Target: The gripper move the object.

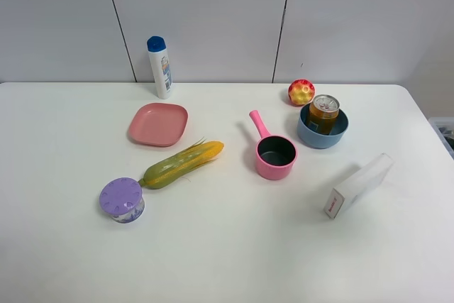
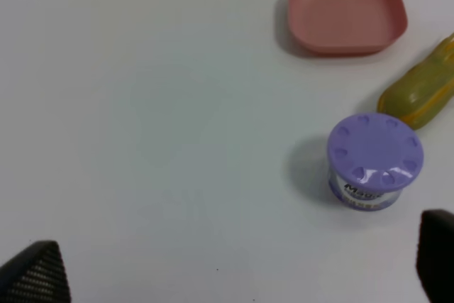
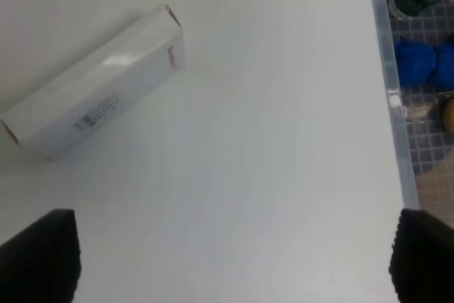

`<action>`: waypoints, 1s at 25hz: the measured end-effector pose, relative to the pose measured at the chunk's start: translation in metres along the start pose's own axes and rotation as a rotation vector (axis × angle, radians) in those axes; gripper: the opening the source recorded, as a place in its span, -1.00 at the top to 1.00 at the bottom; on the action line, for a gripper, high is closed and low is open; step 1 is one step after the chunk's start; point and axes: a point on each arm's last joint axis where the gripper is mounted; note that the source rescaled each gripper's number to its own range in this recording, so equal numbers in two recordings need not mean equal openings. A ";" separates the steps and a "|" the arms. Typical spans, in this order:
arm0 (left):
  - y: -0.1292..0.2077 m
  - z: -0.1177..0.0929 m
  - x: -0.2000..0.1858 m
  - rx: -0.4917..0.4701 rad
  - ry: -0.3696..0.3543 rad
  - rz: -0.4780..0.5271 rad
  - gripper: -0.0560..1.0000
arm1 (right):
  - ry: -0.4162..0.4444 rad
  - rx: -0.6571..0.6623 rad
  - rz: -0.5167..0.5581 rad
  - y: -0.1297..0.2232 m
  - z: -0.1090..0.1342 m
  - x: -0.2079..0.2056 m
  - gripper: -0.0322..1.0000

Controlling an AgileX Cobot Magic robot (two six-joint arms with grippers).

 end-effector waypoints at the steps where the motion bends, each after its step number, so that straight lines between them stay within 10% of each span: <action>1: 0.000 0.000 0.000 0.000 0.000 0.000 -1.00 | 0.002 0.002 -0.015 0.009 0.001 -0.001 -0.26; 9: 0.000 0.000 0.000 0.000 0.000 0.000 -1.00 | 0.033 0.012 -0.272 0.073 0.010 -0.001 -0.26; 25: 0.000 0.000 0.000 0.000 0.000 0.000 -1.00 | 0.052 0.027 -0.448 0.118 0.016 0.001 -0.26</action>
Point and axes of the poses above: a point on each arm's last joint axis where the gripper is mounted, x pointing out along that axis toward the gripper, z along the wrist's bending axis when the last joint is at zero, y = z × x, and after that the axes turned 5 degrees about -x, right-handed
